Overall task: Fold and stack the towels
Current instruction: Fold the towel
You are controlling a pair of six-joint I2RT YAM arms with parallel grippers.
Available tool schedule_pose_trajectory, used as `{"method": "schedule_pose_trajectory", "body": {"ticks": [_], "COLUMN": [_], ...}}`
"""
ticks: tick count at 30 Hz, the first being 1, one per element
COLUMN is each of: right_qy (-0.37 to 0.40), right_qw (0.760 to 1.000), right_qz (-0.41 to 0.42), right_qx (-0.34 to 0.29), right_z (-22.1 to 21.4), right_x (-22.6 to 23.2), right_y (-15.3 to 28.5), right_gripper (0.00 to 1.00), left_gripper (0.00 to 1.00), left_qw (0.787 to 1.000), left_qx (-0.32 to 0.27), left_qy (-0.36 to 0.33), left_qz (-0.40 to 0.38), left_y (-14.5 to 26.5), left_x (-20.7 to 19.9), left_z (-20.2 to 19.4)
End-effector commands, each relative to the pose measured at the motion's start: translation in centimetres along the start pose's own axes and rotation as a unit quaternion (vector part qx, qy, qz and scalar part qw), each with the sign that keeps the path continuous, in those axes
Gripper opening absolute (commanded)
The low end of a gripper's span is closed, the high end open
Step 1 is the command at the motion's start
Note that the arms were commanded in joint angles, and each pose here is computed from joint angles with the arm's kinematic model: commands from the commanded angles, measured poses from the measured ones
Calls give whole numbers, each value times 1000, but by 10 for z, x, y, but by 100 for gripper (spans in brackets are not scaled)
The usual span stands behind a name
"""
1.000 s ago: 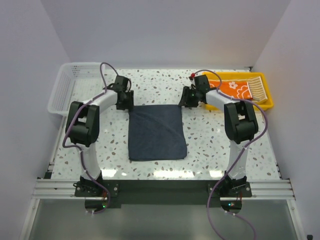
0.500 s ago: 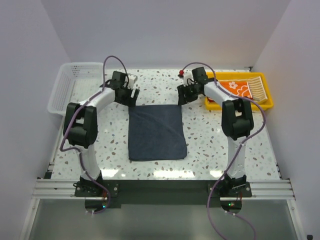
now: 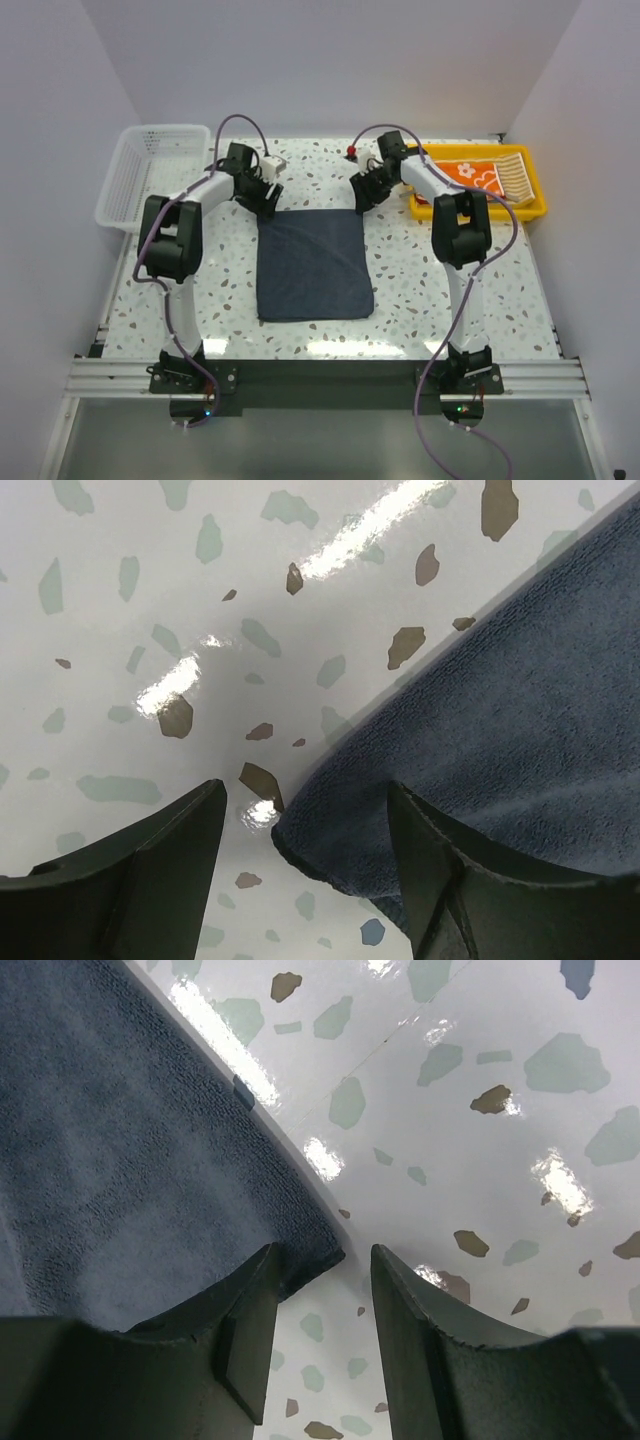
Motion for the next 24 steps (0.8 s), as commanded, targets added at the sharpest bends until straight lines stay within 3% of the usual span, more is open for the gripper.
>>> {"method": "schedule_pose_trajectory", "body": {"ticks": [1,14,16,20,24], "right_qy": [28,71,74,72,72], "right_qw": [999,993,993,993,993], "right_qz": [27,59,62,54,48], "right_qx": [16,68,74,79,84], "right_z": [2,-4,-6,-10,-13], "right_x": [3,9,10,8,8], "right_y": [1,-16,-18,-20,-19], "right_gripper": [45,32,27,7,0], "left_gripper": [70,67,66,63,57], "left_qw": [1000,997,997,996,996], "left_qx": [-6,26,38,52,47], "left_qy": [-26,-32,-32,-29,-26], "left_qz": [-16,-59,-64,-67,-73], "left_y": [0,-11,-12,-8,-5], "left_x": [7,5,5,7,9], "left_z": [5,-8,-12,-20,-22]}}
Point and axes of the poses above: each gripper's point midway between its finger pads, its own y axis back along the fingers, its own x axis along the line the jaws close on, z = x × y, the point moved 8 cm from there along y, back along the fingers, and after that the axes turned 8 degrees about -y, right-handed, at the moved point
